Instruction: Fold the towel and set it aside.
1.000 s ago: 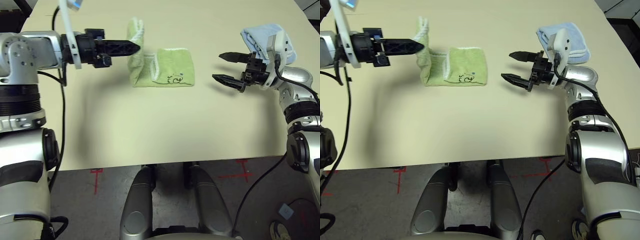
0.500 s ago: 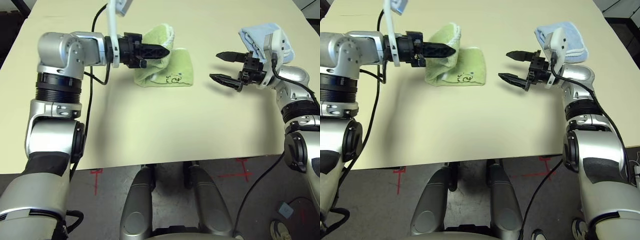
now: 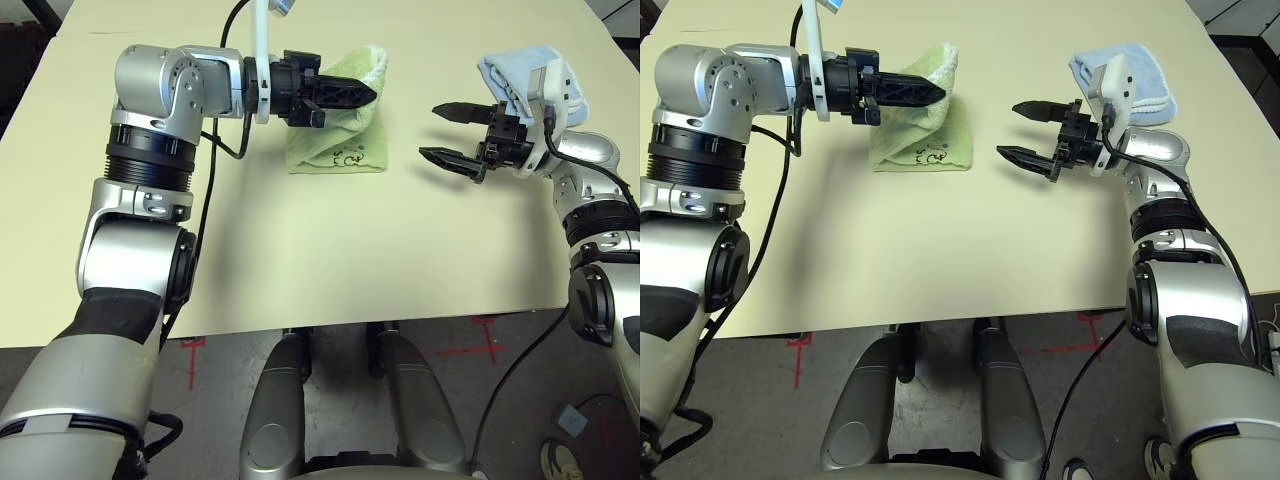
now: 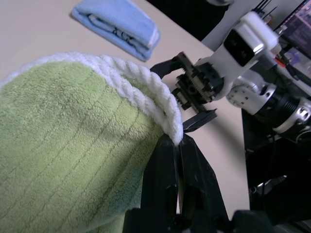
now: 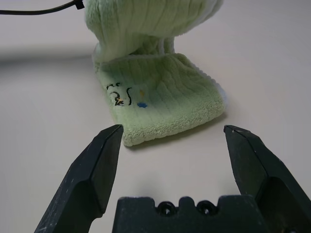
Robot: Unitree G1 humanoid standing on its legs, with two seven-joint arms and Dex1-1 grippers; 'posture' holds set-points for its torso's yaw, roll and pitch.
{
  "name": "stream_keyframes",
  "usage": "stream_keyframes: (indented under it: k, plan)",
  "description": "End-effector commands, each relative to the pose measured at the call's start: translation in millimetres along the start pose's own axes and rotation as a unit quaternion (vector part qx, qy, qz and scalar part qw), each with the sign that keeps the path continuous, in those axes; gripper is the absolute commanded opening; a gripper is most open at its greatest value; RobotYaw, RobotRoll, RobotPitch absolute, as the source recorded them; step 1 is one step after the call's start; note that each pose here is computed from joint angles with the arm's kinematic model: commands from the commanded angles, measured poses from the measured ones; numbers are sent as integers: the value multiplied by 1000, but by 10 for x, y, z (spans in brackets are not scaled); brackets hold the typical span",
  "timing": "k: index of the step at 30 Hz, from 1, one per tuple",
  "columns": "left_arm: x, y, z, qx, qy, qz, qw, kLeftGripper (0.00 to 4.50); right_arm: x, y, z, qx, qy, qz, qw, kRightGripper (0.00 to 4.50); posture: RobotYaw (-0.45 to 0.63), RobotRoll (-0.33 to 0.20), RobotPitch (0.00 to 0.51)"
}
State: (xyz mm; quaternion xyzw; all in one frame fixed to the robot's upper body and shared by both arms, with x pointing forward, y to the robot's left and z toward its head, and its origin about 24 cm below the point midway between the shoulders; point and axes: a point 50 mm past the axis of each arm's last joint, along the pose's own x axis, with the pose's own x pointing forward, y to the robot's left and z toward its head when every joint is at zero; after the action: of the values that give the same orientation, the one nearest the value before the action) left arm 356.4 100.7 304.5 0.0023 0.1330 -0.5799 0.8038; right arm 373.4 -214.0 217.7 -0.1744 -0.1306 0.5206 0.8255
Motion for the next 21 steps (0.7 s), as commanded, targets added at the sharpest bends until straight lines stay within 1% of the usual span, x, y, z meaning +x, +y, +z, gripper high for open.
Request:
stream_keyframes:
  k: [1,6,11,14,15,16,17,18,19,21]
  plan:
    - [63,-1,-43,6,15,-5,1000,12,-42,2,-1,-1,0,-1,1000,4500,36,0,287]
    - [198,68,-218,9,44,11,999,12,-36,9,-7,-2,-1,-1,1000,4500,31,0,290]
    - [275,93,-274,12,50,17,999,12,-38,15,-13,-3,0,-1,1000,4500,26,0,291]
    - [303,137,-291,17,44,37,998,736,-39,15,-10,-4,-1,-1,1000,4500,23,0,291]
    - [304,148,-288,19,40,41,998,1068,-38,15,-8,-4,-1,-1,1000,4500,22,0,292]
    - [301,155,-281,23,36,43,998,1477,-39,15,-7,-5,-2,-1,1000,4500,21,0,292]
    - [288,157,-261,27,25,42,998,1780,-42,14,-4,-5,-2,-1,1000,4500,21,0,292]
    - [260,147,-224,31,8,34,999,2217,-48,11,0,-5,-2,-1,1000,4500,21,0,292]
    - [227,135,-188,36,-9,25,999,2547,-56,7,4,-6,-2,-1,1000,4500,21,0,292]
    - [138,139,-135,44,-28,24,998,3377,-69,-1,11,-7,-1,-2,1000,4500,22,0,292]
